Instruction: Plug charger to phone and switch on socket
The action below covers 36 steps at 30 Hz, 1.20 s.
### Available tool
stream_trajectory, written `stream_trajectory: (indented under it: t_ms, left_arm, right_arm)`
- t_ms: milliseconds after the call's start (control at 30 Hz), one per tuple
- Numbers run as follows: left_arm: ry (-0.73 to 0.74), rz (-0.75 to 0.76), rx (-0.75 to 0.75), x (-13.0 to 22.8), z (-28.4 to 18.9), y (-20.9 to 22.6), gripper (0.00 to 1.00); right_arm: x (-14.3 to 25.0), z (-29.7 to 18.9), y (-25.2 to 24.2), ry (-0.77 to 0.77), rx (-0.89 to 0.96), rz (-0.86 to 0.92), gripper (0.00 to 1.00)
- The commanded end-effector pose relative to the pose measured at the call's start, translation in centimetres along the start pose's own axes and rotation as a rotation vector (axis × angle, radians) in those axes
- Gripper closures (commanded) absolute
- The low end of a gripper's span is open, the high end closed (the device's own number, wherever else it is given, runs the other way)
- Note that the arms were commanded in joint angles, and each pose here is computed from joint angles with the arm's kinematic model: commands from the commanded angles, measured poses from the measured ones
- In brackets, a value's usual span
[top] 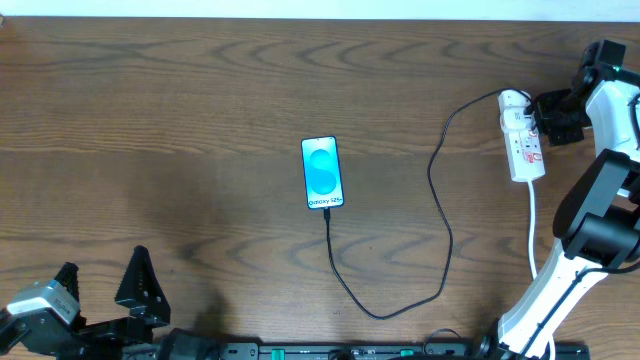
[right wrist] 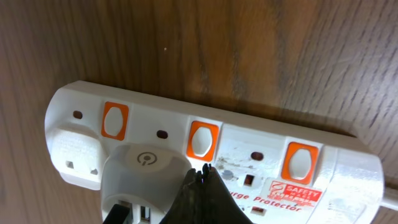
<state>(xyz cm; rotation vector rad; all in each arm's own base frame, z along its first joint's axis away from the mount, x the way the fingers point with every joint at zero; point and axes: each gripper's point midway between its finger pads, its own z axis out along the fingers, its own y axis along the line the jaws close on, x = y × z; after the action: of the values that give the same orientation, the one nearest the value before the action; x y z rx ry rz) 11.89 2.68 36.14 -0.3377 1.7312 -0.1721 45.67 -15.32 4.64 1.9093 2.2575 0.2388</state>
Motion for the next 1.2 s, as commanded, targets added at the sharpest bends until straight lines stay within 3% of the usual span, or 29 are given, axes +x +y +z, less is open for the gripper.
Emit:
stream_trajectory:
  t_ms: [0, 233, 533, 733, 933, 1167]
  left_arm:
    - [-0.010, 0.001, -0.013, 0.0, -0.2, 0.3, 0.02]
    - [-0.012, 0.000, -0.012, 0.0, -0.2, 0.4, 0.02]
    - [-0.013, -0.001, -0.011, 0.0, -0.3, 0.4, 0.02]
    - [-0.013, -0.001, -0.011, 0.0, -0.3, 0.4, 0.02]
    - [-0.018, -0.004, -0.024, -0.1, -0.3, 0.5, 0.02]
    - [-0.116, -0.043, -0.047, -0.6, -2.8, 1.7, 0.02]
  right_arm:
    - [-0.4, -0.6, 0.9, -0.001, -0.035, 0.033, 0.99]
    - [-0.5, 0.0, 1.0, -0.001, -0.035, 0.039, 0.99]
    - [0.2, 4.7, -0.6, 0.048, 0.045, 0.026, 0.99]
    - [0.4, 4.7, -1.5, 0.060, 0.078, -0.006, 0.99]
    - [-0.6, -0.1, -2.2, -0.014, 0.098, -0.001, 0.99]
    - [-3.4, -12.1, -2.8, -0.266, 0.033, -0.016, 0.99]
